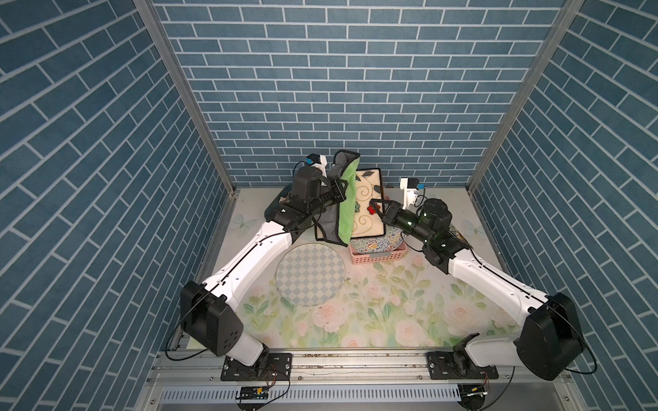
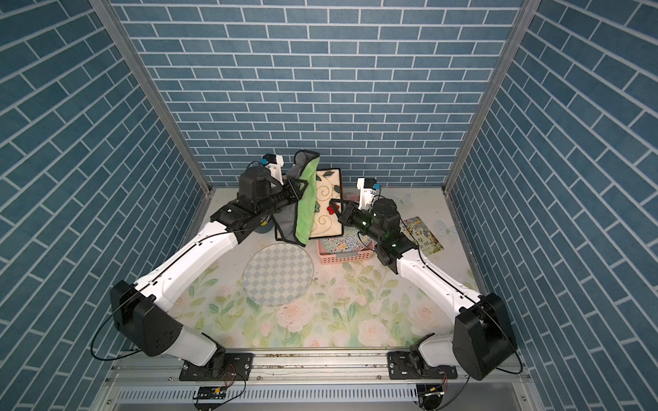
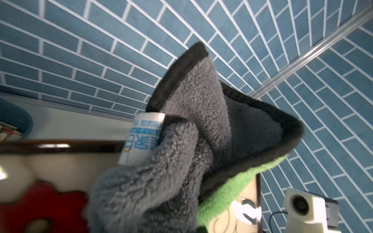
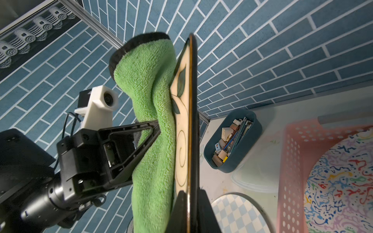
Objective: Wipe the wet plate dry
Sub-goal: Wipe the plate with towel.
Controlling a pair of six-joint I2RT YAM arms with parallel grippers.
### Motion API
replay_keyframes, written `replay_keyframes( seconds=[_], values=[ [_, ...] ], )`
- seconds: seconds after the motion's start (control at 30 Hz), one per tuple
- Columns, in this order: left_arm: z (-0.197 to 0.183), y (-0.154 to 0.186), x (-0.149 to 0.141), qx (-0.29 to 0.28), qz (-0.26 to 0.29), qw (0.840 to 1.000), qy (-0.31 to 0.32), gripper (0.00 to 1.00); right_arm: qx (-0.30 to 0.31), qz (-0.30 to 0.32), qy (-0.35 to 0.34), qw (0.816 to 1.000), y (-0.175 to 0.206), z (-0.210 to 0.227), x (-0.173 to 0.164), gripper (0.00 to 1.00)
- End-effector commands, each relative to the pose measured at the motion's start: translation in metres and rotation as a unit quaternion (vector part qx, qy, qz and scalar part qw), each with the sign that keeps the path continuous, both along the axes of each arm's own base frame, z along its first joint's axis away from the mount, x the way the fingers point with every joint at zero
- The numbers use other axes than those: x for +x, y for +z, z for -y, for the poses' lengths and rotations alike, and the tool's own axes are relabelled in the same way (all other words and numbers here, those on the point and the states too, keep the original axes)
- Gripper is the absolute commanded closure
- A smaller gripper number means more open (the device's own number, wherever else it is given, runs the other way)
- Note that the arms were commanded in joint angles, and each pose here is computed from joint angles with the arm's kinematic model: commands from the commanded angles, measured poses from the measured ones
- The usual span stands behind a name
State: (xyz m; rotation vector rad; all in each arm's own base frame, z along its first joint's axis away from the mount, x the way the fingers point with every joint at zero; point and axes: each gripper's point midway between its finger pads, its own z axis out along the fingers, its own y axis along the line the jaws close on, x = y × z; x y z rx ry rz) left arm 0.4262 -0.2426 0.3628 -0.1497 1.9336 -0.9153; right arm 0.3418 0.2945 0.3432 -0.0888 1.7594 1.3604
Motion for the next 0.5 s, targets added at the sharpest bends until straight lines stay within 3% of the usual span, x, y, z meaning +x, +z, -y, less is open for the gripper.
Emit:
replay_keyframes(
  seconds=[0.0, 0.13, 0.23, 0.33, 0.47],
  values=[
    [-0.047, -0.013, 0.013, 0.026, -0.015, 0.998, 0.06, 1.0, 0.134, 0.218, 0.057, 0.965, 0.155, 0.025, -0.073, 1.0],
    [0.038, -0.007, -0.012, 0.025, 0.012, 0.997, -0.075, 1.0, 0.122, 0.233, 0.099, 0.96, 0.152, -0.003, -0.085, 1.0],
    [0.088, -0.011, -0.029, 0.052, 0.01, 0.991, -0.123, 1.0, 0.122, 0.238, 0.116, 0.957, 0.154, -0.015, -0.086, 1.0],
    [0.057, -0.011, -0.013, 0.058, -0.004, 0.996, -0.063, 1.0, 0.128, 0.238, 0.076, 0.96, 0.158, 0.004, -0.078, 1.0],
    [-0.017, -0.001, 0.002, 0.001, 0.002, 1.0, 0.015, 1.0, 0.136, 0.226, 0.025, 0.964, 0.157, 0.037, -0.068, 1.0]
  ],
)
